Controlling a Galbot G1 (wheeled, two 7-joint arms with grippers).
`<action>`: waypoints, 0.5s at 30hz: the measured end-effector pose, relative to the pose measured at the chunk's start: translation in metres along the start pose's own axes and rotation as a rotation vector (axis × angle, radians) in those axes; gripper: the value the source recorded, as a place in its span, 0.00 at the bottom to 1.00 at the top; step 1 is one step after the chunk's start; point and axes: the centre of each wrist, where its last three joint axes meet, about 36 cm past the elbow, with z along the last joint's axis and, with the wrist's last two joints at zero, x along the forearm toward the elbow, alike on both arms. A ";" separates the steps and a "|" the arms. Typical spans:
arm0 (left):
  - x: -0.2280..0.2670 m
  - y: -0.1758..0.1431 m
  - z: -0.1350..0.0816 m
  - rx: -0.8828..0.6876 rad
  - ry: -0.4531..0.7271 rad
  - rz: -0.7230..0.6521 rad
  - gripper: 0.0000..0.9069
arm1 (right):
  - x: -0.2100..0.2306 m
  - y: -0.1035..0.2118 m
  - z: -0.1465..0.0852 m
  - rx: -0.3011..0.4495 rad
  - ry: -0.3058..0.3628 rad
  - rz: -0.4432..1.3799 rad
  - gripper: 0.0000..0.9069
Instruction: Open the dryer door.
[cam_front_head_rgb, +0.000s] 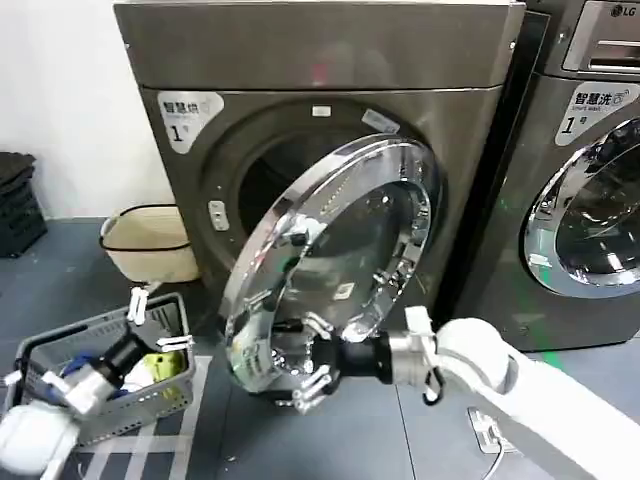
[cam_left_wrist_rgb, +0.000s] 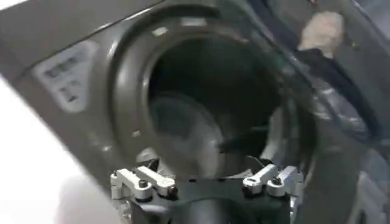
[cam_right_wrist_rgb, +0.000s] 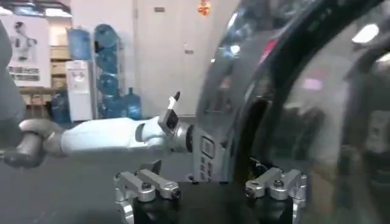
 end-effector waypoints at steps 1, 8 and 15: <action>-0.004 0.001 -0.001 -0.004 -0.011 0.016 1.00 | 0.007 0.003 0.001 -0.001 0.000 0.022 1.00; -0.032 -0.011 -0.007 -0.011 -0.088 0.110 1.00 | 0.048 0.022 0.010 0.000 0.000 0.175 1.00; -0.060 -0.028 -0.017 0.006 -0.166 0.185 1.00 | 0.099 0.044 0.012 0.006 -0.001 0.368 1.00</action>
